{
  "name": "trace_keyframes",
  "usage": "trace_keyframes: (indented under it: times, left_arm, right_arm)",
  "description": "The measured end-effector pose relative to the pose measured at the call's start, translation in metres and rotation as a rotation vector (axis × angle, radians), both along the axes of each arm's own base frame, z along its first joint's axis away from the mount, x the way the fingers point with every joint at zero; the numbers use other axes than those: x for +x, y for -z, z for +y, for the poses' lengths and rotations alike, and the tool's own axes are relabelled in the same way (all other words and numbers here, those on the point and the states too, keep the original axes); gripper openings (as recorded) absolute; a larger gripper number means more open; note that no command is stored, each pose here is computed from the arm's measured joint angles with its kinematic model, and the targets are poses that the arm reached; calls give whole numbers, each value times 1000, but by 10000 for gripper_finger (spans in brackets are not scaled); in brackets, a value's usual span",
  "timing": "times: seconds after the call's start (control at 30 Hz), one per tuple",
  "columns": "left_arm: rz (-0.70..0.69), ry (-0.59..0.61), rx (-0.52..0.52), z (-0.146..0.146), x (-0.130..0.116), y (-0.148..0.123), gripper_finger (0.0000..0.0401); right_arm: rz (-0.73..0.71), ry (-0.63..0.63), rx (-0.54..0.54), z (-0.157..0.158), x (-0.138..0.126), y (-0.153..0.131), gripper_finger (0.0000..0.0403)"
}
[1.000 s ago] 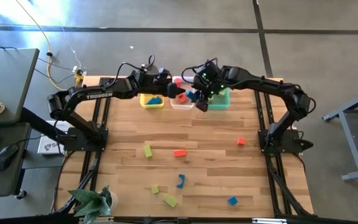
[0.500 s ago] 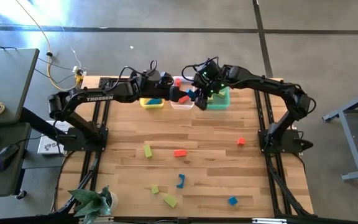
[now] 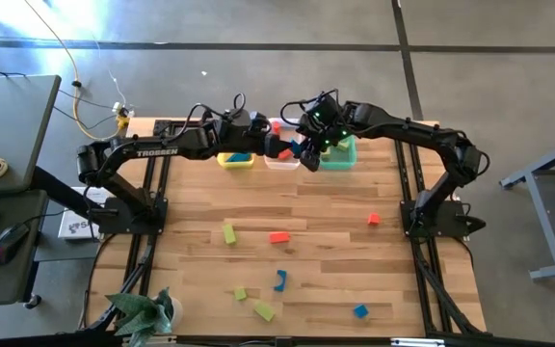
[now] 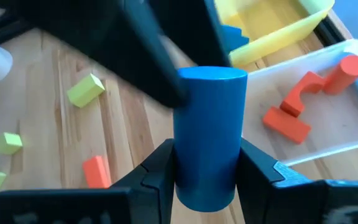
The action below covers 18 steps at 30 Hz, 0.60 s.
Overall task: Sort & place blocks by color
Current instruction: Put the blue block into the yellow bin
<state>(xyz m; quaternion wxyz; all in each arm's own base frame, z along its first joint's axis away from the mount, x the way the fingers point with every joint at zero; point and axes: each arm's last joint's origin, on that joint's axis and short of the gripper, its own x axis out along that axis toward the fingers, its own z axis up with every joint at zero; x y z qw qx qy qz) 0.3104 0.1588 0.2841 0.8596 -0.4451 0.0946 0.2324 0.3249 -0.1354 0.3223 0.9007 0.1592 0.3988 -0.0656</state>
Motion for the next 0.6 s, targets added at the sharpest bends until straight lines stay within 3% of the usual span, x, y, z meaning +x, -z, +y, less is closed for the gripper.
trace_keyframes:
  times: [0.23,0.6]
  left_arm:
    - [14,15,-1,-3,7,7,224]
    - [-14,27,72,-2,8,2,204]
  right_arm:
    - [-6,22,30,3,1,-1,105]
    - [-8,28,2,18,9,-1,105]
